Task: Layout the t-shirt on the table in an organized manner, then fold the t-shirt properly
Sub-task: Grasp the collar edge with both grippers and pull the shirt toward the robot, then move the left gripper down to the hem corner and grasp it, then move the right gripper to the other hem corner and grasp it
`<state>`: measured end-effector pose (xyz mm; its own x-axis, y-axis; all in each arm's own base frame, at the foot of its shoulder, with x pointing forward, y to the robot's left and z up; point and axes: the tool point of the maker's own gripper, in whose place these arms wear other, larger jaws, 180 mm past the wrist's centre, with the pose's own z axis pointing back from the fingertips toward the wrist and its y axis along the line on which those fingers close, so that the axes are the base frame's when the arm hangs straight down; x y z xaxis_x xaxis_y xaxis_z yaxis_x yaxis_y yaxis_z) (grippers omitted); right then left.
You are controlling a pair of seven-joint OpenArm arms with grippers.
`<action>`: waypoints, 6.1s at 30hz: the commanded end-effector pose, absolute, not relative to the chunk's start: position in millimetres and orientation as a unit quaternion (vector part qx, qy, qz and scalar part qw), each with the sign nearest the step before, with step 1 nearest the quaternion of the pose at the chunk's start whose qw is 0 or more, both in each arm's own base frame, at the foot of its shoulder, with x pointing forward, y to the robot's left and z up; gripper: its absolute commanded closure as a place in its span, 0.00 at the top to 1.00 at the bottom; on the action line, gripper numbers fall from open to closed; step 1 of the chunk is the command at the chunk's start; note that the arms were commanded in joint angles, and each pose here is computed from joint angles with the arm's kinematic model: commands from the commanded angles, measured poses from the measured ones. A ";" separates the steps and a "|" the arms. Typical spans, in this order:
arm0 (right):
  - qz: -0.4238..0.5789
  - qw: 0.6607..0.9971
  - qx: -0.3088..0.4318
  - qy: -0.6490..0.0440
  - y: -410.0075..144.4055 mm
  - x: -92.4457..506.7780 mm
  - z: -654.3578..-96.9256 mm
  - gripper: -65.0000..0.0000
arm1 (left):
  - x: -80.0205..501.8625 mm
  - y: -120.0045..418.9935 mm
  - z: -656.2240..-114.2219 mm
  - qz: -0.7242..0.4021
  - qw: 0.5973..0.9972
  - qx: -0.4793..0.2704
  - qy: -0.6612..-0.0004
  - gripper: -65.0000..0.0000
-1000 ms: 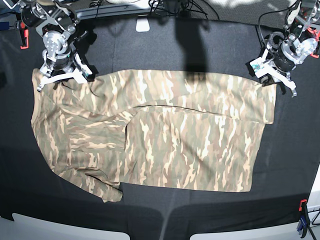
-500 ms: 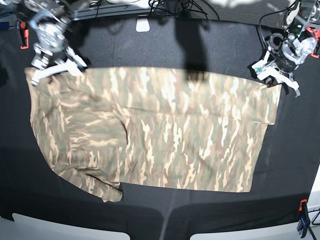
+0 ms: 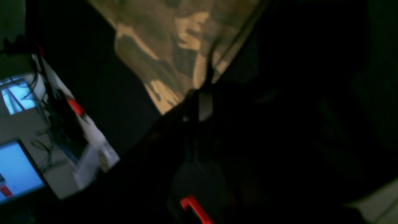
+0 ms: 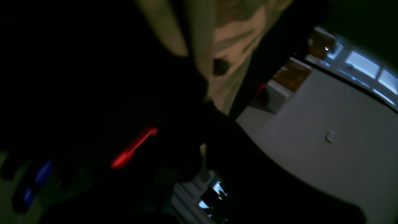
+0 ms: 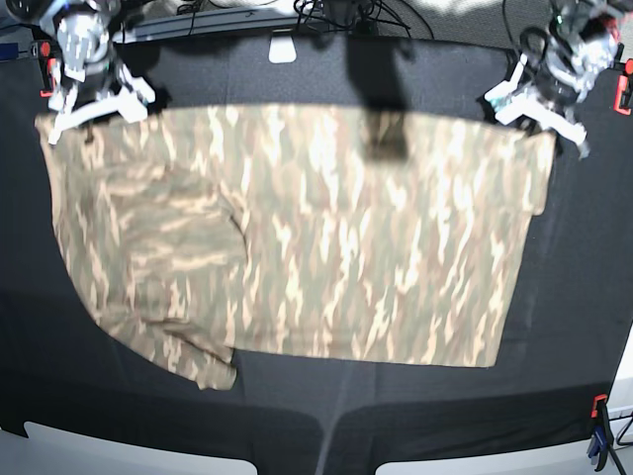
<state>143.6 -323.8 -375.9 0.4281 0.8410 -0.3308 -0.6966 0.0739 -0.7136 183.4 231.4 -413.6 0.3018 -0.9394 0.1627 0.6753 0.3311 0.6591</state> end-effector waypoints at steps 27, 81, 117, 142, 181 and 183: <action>0.565 0.692 -0.449 -0.030 -340.5 86.3 -368.8 0.00 | 133.6 233.5 -386.9 -0.549 0.738 0.297 -0.255 0.00; 0.074 0.872 -0.326 -0.357 -275.1 198.5 -309.3 0.50 | 482.0 194.5 -275.7 -0.150 0.822 -0.027 -0.548 0.33; 0.004 0.904 -0.255 -0.342 -229.9 185.4 -336.1 0.50 | 502.7 177.4 -392.1 0.045 0.871 -0.231 -0.431 0.33; 0.054 0.885 -0.272 -0.374 -227.3 201.7 -324.3 0.50 | 518.4 182.3 -370.3 0.052 0.840 -0.228 -0.490 0.00; 0.096 0.937 -0.118 -0.314 -238.3 463.1 -393.4 0.38 | 520.2 183.5 -367.4 0.055 0.835 -0.227 -0.499 0.00; 0.096 0.938 -0.117 -0.313 -238.5 463.0 -394.5 0.38 | 520.2 183.5 -367.4 0.055 0.835 -0.228 -0.499 0.00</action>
